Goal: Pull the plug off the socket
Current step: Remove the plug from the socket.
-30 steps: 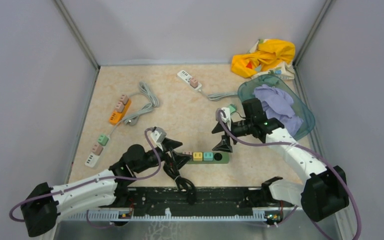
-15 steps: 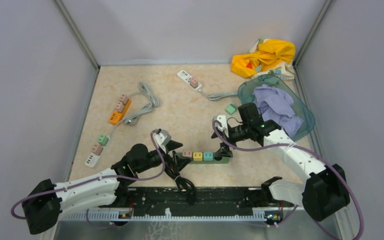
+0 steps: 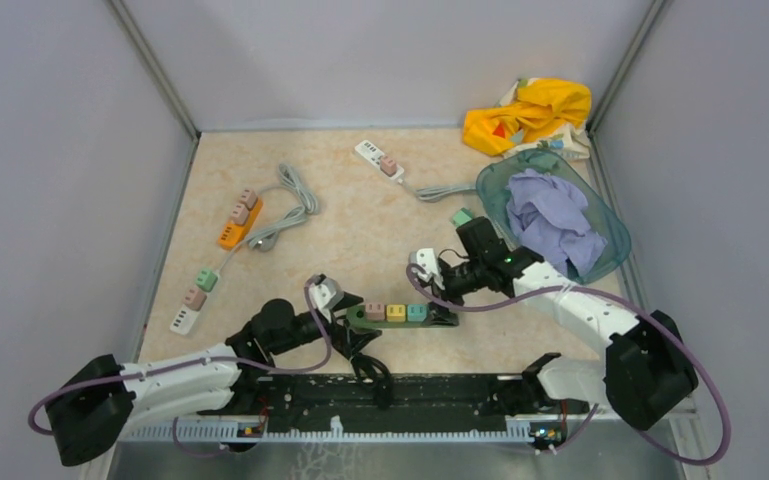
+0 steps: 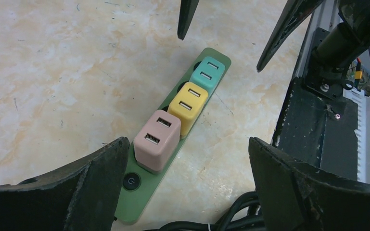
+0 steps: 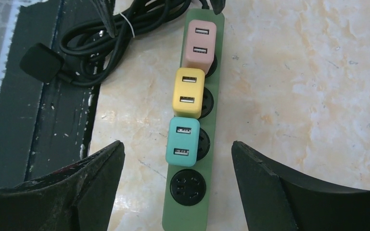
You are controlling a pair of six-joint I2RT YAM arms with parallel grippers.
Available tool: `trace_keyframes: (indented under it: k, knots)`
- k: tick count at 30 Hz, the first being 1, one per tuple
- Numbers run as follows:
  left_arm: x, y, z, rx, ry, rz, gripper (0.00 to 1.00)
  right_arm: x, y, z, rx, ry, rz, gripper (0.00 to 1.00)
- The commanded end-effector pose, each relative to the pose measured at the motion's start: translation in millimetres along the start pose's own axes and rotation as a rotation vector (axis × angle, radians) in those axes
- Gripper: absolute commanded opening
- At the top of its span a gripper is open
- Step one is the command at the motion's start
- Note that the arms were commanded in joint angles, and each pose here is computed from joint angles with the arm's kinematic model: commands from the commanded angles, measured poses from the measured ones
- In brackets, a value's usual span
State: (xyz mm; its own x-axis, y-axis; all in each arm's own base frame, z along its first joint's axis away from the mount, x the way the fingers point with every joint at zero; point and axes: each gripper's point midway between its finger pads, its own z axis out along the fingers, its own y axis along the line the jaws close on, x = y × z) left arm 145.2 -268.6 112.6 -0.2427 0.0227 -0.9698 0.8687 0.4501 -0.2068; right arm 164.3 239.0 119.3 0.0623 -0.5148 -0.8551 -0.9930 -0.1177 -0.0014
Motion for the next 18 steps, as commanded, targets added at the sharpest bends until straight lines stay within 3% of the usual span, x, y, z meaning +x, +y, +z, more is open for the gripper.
trace_keyframes:
  k: [1, 4, 7, 14, 18]
  knots:
    - [-10, -4, -3, 0.036, -0.069, 0.048, 0.98, 5, -18, 16, 0.077, 0.050, -0.043, 0.82]
    - [-5, -3, -5, 0.036, -0.063, 0.065, 0.98, 10, -19, 28, 0.082, 0.085, -0.040, 0.81]
    - [-7, -2, -4, 0.030, -0.069, 0.088, 0.98, 17, -15, 37, 0.068, 0.133, -0.054, 0.71]
    - [-11, -1, -2, 0.040, -0.078, 0.160, 0.95, 24, -11, 44, 0.036, 0.201, -0.098, 0.38]
    - [-10, -3, 1, 0.061, -0.066, 0.206, 0.95, 23, -12, 44, 0.041, 0.222, -0.107, 0.12]
